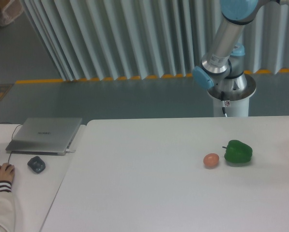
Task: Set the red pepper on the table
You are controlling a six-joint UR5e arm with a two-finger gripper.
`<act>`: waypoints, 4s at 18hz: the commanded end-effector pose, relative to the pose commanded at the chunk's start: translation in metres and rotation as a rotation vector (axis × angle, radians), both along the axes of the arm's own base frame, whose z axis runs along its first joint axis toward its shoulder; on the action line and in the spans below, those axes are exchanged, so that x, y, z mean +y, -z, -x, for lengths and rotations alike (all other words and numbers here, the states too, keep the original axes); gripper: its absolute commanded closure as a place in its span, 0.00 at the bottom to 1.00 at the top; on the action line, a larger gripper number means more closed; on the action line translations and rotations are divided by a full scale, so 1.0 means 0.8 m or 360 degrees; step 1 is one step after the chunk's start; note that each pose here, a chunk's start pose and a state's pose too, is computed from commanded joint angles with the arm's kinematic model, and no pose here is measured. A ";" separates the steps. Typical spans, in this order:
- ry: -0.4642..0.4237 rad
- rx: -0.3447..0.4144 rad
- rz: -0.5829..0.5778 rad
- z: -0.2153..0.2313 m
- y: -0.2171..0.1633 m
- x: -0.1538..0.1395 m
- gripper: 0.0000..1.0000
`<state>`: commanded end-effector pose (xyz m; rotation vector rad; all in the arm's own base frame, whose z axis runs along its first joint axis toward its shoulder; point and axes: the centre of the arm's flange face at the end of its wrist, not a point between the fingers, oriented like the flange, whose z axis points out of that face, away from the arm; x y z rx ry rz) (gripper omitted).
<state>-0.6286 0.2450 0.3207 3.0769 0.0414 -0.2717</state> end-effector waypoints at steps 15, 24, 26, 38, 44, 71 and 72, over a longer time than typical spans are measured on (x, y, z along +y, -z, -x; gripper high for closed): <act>-0.0027 -0.0010 -0.0001 0.016 0.018 -0.011 0.00; -0.0051 0.0019 -0.0005 0.028 0.030 -0.024 0.00; -0.0061 0.0031 -0.0007 0.032 0.029 -0.028 0.00; -0.0058 0.0008 -0.0004 0.024 0.039 -0.019 0.00; -0.0054 0.0005 -0.0003 0.024 0.040 -0.018 0.03; 0.0084 -0.0180 0.0024 -0.044 -0.028 0.031 0.49; 0.0097 -0.0190 0.0022 -0.051 -0.034 0.037 0.49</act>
